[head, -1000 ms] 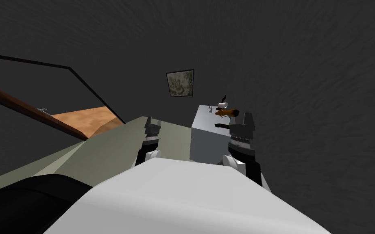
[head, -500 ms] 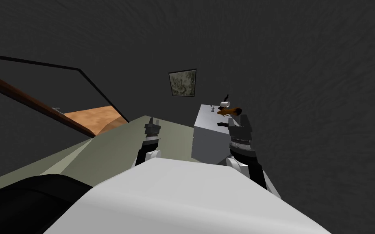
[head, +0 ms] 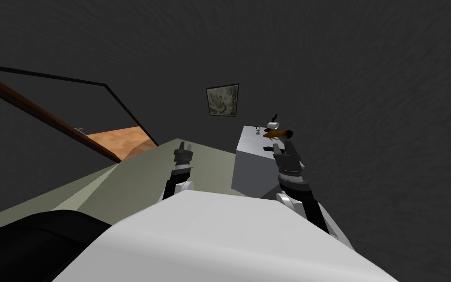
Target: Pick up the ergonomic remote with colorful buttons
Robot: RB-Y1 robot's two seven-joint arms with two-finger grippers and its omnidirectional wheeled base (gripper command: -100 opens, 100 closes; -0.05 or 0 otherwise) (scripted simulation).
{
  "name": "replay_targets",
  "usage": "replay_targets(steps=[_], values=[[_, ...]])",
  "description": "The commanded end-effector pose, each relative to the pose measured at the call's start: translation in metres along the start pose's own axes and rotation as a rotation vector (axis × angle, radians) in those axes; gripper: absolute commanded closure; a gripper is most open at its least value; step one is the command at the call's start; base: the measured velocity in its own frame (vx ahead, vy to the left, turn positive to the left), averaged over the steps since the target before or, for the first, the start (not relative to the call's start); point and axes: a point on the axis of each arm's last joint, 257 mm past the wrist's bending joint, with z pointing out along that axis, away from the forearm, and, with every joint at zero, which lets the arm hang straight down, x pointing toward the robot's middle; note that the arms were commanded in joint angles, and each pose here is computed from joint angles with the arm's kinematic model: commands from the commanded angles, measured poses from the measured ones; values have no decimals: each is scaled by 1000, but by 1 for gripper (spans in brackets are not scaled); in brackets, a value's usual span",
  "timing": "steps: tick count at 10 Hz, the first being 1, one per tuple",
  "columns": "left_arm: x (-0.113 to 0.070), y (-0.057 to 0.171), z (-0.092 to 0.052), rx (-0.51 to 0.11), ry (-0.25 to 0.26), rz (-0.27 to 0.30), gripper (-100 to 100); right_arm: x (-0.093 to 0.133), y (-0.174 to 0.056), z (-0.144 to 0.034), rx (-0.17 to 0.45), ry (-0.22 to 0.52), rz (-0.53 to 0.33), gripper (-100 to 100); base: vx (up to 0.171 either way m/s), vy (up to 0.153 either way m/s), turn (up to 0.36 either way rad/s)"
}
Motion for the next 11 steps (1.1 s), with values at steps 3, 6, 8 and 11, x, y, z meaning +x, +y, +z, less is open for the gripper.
replay_targets(steps=[3,6,8,11], values=[[0,0,0,0,0,0,0,7,-8,-10,-11,98,-47,-100,-62,57,54],[0,0,0,0,0,0,0,15,-12,-15,-21,185,-80,-100,-58,50,48],[0,0,0,0,0,0,0,16,-17,-21,-24,232,-104,-100,-29,29,40],[0,0,0,0,0,0,0,22,-23,-28,-33,320,-139,-100,-51,49,50]])
